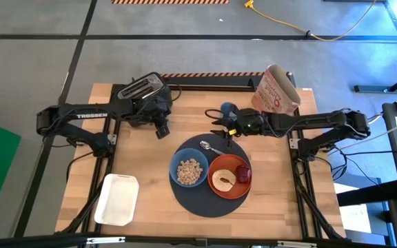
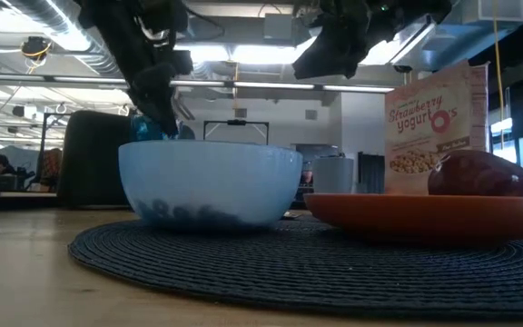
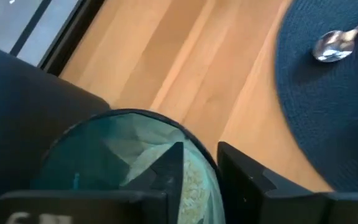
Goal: Arrange a breakfast setting
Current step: Put the cup of milk on the placemat, then return to Home Position
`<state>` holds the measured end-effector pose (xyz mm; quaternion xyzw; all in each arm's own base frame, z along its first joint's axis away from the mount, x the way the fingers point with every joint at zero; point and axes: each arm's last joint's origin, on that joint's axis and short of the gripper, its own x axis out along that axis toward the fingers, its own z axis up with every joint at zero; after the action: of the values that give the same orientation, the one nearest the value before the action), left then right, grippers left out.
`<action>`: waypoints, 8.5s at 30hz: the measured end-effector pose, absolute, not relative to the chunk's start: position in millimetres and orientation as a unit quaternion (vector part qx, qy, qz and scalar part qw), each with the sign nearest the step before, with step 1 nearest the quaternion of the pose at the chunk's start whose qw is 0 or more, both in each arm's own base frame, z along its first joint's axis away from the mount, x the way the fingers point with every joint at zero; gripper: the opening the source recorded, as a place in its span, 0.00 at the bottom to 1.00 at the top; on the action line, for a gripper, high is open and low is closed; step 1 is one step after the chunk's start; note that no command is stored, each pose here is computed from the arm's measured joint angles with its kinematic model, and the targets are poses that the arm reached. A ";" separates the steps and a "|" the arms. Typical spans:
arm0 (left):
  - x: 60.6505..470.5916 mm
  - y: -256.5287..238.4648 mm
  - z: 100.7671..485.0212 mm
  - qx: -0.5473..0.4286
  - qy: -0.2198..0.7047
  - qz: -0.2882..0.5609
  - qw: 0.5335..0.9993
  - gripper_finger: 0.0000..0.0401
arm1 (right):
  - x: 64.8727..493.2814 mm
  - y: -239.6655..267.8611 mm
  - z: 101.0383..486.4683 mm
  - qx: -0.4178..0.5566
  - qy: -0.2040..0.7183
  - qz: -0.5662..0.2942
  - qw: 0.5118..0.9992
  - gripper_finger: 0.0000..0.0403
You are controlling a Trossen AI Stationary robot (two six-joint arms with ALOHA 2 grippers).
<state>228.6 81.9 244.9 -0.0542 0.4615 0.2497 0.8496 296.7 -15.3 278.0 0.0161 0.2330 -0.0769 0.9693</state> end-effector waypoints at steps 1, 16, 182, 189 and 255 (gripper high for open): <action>229.1 83.1 243.5 -0.054 0.464 0.252 0.847 0.21 | 296.7 -13.6 277.8 0.016 0.233 -0.080 0.969 0.36; 256.1 70.4 297.3 0.047 0.409 0.148 0.899 0.01 | 241.7 13.4 305.4 0.009 0.191 -0.179 0.965 0.36; 124.0 0.9 186.4 -0.023 -0.066 0.127 0.989 0.01 | 111.5 3.9 191.1 0.038 -0.048 -0.002 0.998 0.00; 114.6 2.2 184.3 -0.020 -0.077 0.129 0.988 0.01 | 106.4 2.8 193.1 0.038 -0.030 -0.018 0.999 0.00; 98.4 4.1 168.5 -0.010 -0.014 0.122 0.992 0.01 | 97.4 -0.9 167.7 0.027 -0.011 -0.007 1.000 0.00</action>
<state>98.4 4.1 168.5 -0.0103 -0.0142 0.1218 0.9924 97.4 -0.9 167.7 0.0274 -0.0107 -0.0068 0.9995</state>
